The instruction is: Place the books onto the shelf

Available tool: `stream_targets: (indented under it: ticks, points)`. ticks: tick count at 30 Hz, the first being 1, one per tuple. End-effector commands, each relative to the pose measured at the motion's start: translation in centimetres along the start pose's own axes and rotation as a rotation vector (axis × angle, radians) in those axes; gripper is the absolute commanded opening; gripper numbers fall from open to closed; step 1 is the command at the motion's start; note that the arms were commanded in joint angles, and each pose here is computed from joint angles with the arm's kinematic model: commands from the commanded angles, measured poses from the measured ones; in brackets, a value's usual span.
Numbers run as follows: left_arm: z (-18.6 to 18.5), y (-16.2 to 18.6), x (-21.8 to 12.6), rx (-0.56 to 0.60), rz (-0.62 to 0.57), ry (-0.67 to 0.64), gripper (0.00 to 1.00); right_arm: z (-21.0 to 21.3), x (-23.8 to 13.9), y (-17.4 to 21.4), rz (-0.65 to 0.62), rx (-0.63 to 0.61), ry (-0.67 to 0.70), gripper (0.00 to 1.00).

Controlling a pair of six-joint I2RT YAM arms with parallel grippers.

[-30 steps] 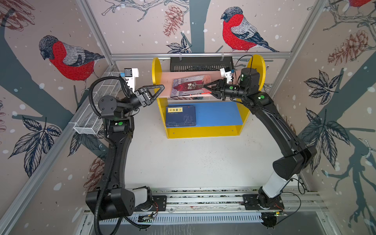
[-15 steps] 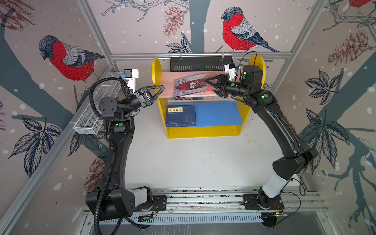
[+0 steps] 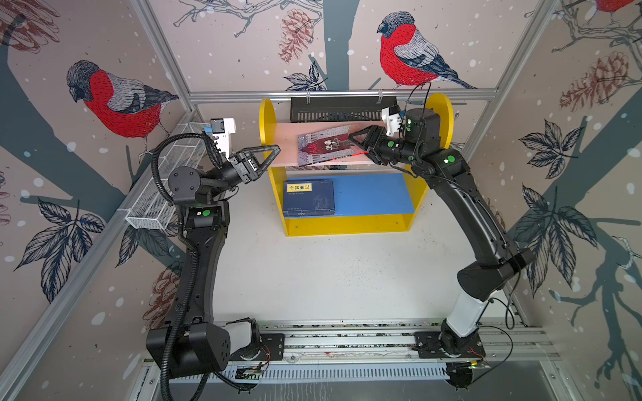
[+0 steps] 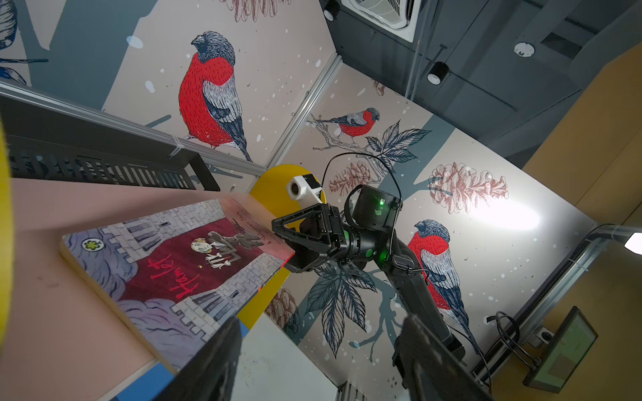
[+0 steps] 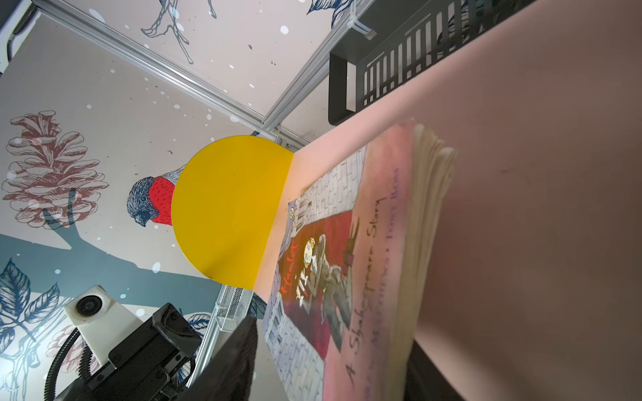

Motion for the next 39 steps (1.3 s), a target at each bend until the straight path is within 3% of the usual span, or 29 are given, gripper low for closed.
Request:
stream_targets:
  ticks: [1, 18, 39]
  points:
    - [-0.6, -0.2, 0.0, 0.047, -0.001, 0.014, 0.73, -0.3, 0.1, -0.2, -0.035, -0.053, 0.066, 0.60]
    - [-0.3, 0.0, 0.0, 0.067, 0.016, -0.012, 0.75, -0.4, 0.0, -0.1, -0.136, -0.170, 0.215, 0.65]
    - [1.0, 0.4, -0.2, 0.237, 0.102, -0.175, 0.76, -0.2, 0.3, 1.0, -0.122, -0.221, 0.267, 0.67]
Point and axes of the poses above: each gripper's point midway between its finger pads, its own x axis out along the fingers, its own z axis along the line the jaws close on, y = z × x, the point moved 6 cm from there along -x, back along the fingers, and after that the axes turned 4 degrees about x, right-handed, at the moved point
